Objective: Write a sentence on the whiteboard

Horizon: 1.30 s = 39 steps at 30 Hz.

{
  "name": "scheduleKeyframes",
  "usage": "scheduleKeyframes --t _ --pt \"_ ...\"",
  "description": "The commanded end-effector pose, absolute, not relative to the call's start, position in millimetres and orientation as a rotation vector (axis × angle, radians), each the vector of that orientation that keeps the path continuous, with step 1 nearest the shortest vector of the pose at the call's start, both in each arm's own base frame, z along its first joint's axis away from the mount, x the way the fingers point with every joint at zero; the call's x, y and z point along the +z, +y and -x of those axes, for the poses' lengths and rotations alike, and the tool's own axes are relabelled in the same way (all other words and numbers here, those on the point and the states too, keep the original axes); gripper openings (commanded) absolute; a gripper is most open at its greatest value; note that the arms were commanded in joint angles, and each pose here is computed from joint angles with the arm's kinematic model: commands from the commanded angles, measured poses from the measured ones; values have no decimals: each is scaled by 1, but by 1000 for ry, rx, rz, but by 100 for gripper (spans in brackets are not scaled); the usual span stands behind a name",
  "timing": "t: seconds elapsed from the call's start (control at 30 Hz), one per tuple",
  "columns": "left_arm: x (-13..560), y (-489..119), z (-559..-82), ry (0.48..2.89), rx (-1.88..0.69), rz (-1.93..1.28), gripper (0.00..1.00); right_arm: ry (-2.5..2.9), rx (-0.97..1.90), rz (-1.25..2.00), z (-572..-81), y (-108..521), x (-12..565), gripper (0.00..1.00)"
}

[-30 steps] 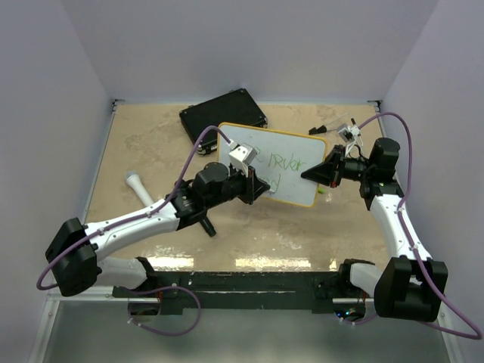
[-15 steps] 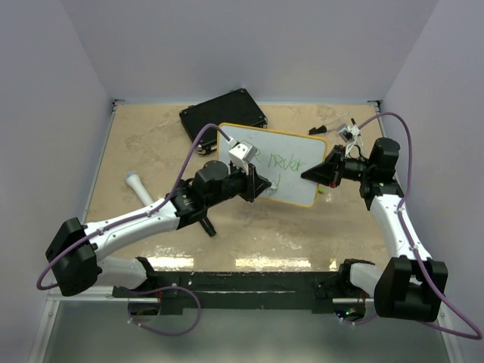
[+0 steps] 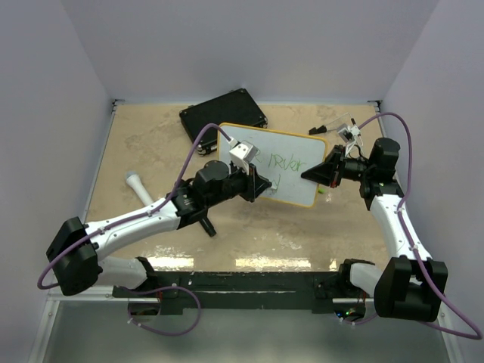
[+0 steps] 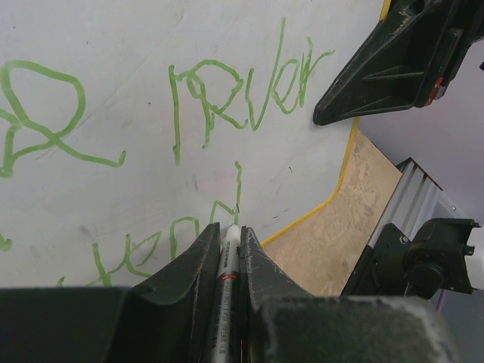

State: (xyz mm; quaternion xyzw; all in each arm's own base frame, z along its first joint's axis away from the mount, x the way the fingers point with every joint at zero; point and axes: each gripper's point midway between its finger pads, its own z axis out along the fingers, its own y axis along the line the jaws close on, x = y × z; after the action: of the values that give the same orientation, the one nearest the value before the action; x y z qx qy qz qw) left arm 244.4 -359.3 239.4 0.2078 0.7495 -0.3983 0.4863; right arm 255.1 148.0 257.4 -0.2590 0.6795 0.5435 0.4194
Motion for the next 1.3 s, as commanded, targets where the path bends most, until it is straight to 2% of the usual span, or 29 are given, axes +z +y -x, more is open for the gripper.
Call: scheduleKeyframes --t 0.0,0.53,0.97,1.27 --pt "242 -362 -250 1824 -971 -493 0 1632 1395 744 -239 152 274 0" --pt "246 -380 -249 1817 -1018 -523 0 1629 1391 746 -239 152 275 0" --pt "304 -356 -228 1704 -1075 -516 0 1630 1388 743 -240 151 274 0" --pt "323 -336 -218 1635 -1085 -479 0 1633 1387 740 -240 152 274 0"
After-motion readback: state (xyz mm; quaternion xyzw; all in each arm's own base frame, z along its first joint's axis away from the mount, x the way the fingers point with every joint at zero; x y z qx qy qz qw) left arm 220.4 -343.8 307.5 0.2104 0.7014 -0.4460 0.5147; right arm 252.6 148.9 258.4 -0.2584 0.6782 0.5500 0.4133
